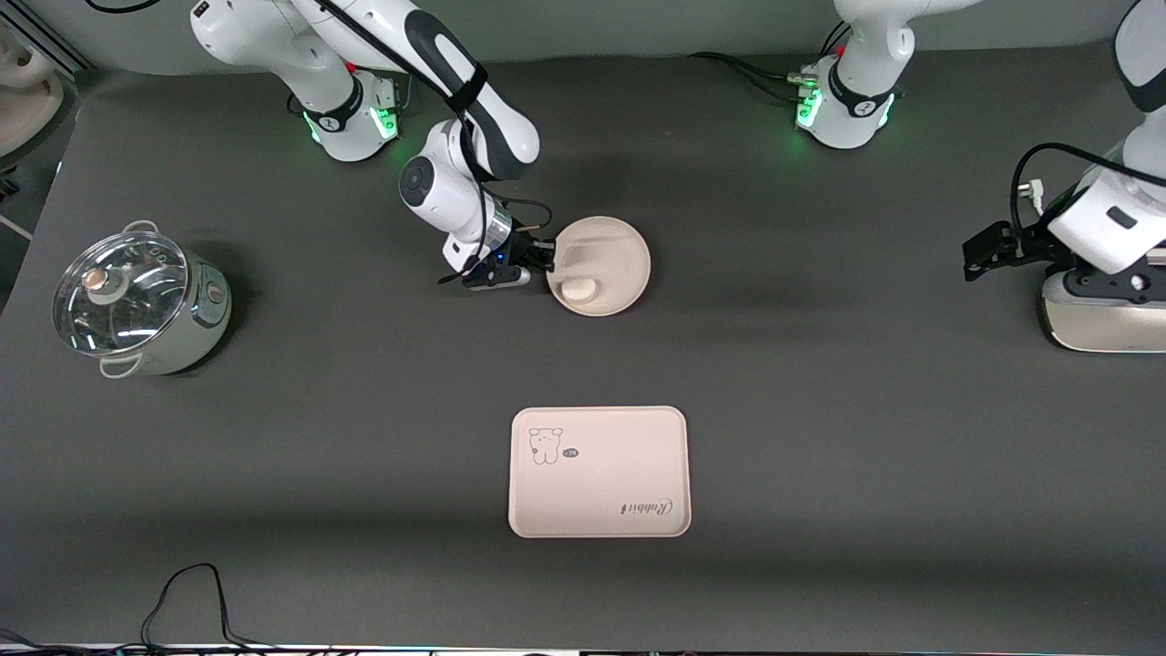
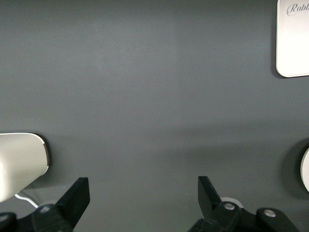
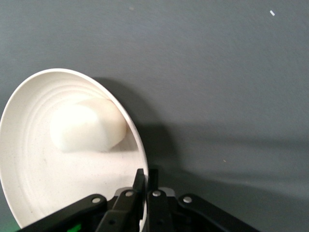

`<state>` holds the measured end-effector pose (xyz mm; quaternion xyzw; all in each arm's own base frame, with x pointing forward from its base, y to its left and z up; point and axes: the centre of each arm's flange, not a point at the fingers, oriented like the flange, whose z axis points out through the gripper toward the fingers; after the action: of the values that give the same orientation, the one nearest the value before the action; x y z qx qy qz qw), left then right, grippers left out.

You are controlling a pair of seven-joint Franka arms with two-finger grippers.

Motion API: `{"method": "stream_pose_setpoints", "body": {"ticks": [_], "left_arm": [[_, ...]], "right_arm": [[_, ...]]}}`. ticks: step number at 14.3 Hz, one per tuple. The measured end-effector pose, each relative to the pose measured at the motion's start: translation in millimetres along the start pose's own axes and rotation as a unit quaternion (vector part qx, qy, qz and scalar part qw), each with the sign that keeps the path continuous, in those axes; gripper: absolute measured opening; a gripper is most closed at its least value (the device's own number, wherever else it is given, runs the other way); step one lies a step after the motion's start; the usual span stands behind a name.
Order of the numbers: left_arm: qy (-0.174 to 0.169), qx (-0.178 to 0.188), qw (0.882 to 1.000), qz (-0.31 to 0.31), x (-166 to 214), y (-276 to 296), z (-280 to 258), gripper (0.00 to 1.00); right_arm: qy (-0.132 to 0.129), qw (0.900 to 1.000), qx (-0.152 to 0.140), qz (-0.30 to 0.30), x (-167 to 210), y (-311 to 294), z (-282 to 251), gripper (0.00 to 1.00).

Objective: Place bun in plate and plate on tray
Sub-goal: 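Grasp the plate rim with the right gripper, then carry the plate with the right gripper onto the white tray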

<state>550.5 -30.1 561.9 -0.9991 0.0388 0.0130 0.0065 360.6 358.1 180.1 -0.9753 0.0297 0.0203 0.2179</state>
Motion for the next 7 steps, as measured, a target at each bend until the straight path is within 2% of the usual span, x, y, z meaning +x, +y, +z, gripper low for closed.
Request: {"method": "stream_pose_setpoints", "body": {"ticks": [3, 7], "left_arm": [[0.000, -0.001, 1.000, 0.001, 3.0, 0.3, 1.9, 1.00], [0.003, -0.001, 1.000, 0.003, 4.1, 2.5, -1.5, 1.00]], "right_arm": [[0.013, 0.999, 0.006, -0.042, 10.4, -14.5, -21.5, 0.04], [-0.004, 0.992, 0.018, -0.122, 31.1, -36.9, -78.5, 0.04]]}}
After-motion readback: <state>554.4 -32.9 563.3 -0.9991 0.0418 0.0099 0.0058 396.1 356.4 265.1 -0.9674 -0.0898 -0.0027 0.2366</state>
